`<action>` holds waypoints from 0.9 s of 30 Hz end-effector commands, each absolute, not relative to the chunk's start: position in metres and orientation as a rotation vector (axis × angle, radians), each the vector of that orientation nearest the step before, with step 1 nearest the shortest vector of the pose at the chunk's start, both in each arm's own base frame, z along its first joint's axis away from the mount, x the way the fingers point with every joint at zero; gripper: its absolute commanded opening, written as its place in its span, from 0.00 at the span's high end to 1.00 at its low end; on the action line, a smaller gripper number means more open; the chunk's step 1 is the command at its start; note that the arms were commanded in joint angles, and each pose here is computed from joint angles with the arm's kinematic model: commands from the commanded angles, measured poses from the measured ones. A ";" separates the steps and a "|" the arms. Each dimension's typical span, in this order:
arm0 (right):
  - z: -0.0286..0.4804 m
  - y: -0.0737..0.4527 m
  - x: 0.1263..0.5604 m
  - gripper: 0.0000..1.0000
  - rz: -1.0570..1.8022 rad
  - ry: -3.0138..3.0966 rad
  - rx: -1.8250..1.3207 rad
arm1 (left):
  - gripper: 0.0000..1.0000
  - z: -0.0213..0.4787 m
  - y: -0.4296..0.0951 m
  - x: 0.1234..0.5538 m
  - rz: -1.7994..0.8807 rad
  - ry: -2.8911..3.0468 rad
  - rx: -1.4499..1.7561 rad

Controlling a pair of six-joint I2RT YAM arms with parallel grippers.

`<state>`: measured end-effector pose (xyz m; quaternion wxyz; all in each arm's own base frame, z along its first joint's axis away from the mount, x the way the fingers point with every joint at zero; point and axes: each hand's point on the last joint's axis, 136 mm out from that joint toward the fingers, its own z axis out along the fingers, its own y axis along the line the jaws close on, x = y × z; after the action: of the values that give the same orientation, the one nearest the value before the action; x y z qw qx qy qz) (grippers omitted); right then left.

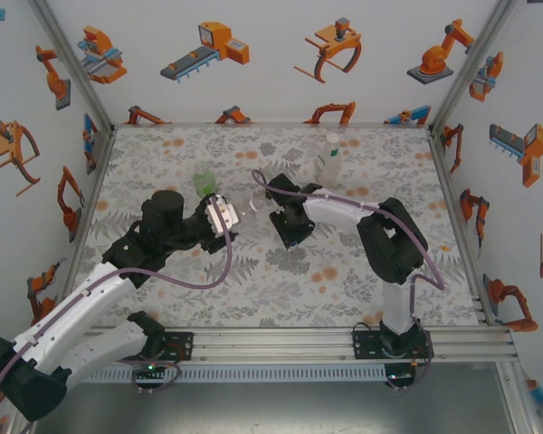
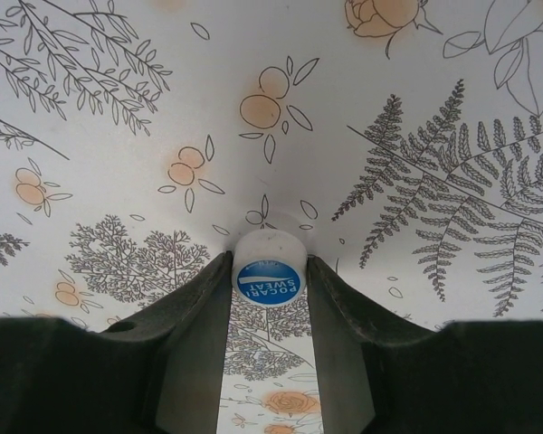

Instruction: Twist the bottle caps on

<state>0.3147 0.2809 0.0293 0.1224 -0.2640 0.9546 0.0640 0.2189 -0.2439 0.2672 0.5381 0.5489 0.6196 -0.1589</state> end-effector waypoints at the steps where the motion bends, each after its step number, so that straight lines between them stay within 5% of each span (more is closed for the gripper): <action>1: 0.030 0.281 0.322 0.60 0.156 2.765 -0.807 | 1.00 0.269 -0.246 0.218 -0.398 1.467 1.306; 15: 0.029 0.285 0.318 0.61 0.193 2.748 -0.896 | 1.00 0.268 -0.247 0.219 -0.400 1.468 1.310; 27: 0.046 0.286 0.318 0.75 0.213 2.710 -0.901 | 1.00 0.266 -0.248 0.217 -0.415 1.471 1.323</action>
<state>0.3142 0.2842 0.0300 0.1238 -0.3122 0.9396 0.0660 0.2197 -0.2457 0.2632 0.5321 0.5512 0.6221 -0.1612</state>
